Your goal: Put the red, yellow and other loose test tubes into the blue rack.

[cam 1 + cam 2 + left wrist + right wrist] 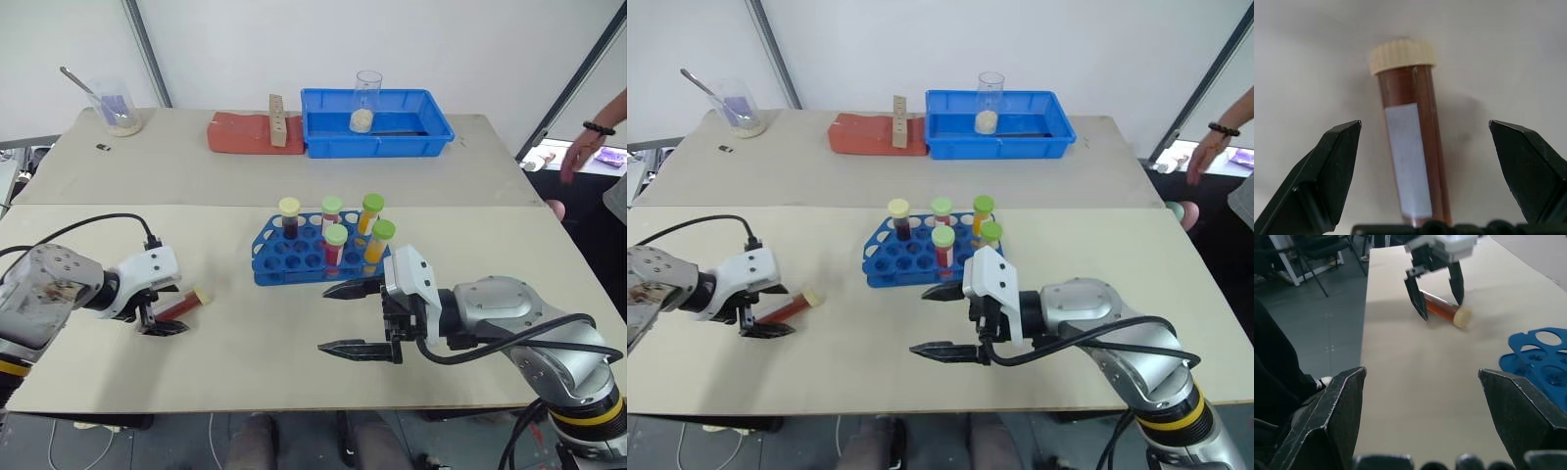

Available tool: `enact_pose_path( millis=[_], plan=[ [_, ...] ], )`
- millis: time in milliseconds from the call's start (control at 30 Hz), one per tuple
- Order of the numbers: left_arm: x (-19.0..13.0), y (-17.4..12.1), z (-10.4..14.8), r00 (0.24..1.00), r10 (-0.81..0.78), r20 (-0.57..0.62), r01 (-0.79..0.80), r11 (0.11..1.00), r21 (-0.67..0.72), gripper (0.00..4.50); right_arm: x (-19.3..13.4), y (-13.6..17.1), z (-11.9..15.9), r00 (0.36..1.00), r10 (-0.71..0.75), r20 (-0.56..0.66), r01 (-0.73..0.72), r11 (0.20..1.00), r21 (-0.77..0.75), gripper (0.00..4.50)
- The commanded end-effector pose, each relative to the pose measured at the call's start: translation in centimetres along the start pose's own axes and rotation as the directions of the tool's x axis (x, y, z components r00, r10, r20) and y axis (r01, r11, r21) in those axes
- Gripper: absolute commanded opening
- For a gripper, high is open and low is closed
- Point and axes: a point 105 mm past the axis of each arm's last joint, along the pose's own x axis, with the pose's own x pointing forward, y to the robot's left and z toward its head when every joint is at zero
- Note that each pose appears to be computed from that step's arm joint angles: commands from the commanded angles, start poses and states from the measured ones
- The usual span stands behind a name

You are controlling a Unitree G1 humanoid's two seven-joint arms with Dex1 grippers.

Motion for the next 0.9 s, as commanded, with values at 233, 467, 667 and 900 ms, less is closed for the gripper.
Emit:
enact_pose_path(
  millis=[233, 467, 667, 900],
  plan=[
    [0.5, 1.2, 0.5, 0.997, 0.009, -0.078, -0.006, 0.999, 0.036, 3.20, -0.5, 0.9, 0.9, 1.000, 0.011, 0.010, -0.011, 1.000, 0.011, 4.10],
    [1.2, 1.1, 0.9, 0.998, -0.008, -0.070, 0.011, 0.999, 0.047, 0.92, -0.9, 0.7, 0.8, 1.000, 0.000, 0.002, 0.000, 0.999, 0.041, 4.10],
    [-1.5, 1.2, 5.7, 0.973, -0.047, 0.227, 0.034, 0.998, 0.060, 0.92, -2.0, 0.6, 0.7, 0.999, -0.028, -0.028, 0.029, 0.999, 0.039, 4.10],
    [-4.0, -0.1, 14.4, 0.698, -0.085, 0.711, 0.085, 0.996, 0.035, 0.92, -3.7, -0.9, 0.1, 0.983, -0.169, -0.073, 0.164, 0.984, -0.077, 4.10]
  ],
)
